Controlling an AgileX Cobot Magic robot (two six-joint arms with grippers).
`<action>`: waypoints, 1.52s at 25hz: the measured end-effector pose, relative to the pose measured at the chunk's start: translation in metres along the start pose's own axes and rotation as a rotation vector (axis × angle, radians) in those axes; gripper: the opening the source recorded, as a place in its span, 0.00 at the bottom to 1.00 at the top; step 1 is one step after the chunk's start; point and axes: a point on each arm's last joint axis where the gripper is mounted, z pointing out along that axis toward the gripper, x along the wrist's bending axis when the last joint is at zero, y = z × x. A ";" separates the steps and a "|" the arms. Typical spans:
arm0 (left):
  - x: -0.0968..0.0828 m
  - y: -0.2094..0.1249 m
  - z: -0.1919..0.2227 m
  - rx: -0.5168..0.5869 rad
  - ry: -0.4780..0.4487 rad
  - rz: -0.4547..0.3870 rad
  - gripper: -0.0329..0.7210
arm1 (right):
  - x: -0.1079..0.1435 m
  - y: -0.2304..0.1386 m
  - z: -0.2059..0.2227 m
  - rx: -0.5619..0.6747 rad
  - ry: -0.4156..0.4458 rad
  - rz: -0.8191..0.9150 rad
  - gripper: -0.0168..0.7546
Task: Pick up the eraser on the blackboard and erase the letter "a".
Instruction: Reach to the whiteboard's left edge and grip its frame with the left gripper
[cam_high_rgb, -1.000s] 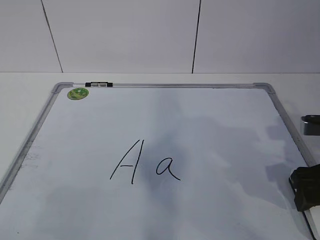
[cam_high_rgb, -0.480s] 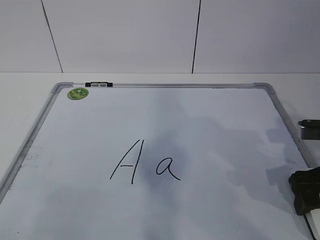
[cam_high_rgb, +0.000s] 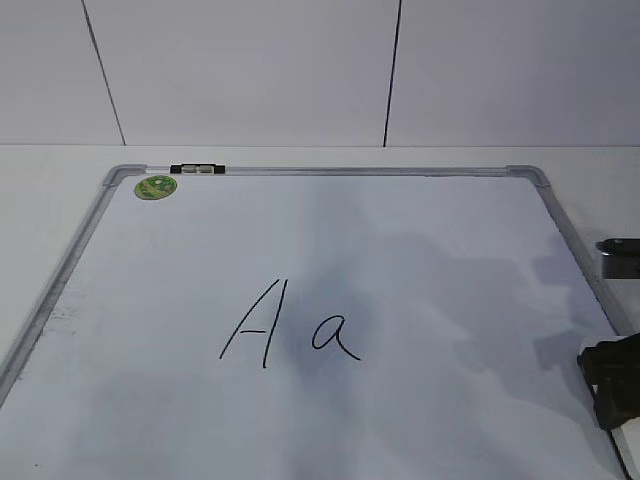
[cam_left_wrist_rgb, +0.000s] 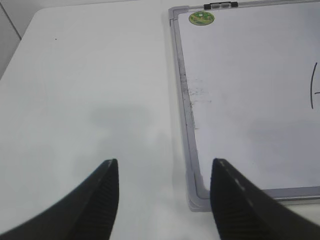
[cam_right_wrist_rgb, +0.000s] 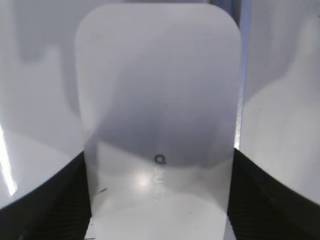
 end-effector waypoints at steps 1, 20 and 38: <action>0.000 0.000 0.000 0.000 0.000 0.000 0.62 | 0.000 0.000 0.000 0.000 0.000 0.000 0.79; 0.000 0.000 0.000 0.000 0.000 0.000 0.62 | 0.000 0.000 0.000 -0.002 0.000 0.000 0.76; 0.000 0.000 0.000 0.000 0.000 0.000 0.62 | -0.001 0.018 -0.030 0.023 -0.038 0.000 0.76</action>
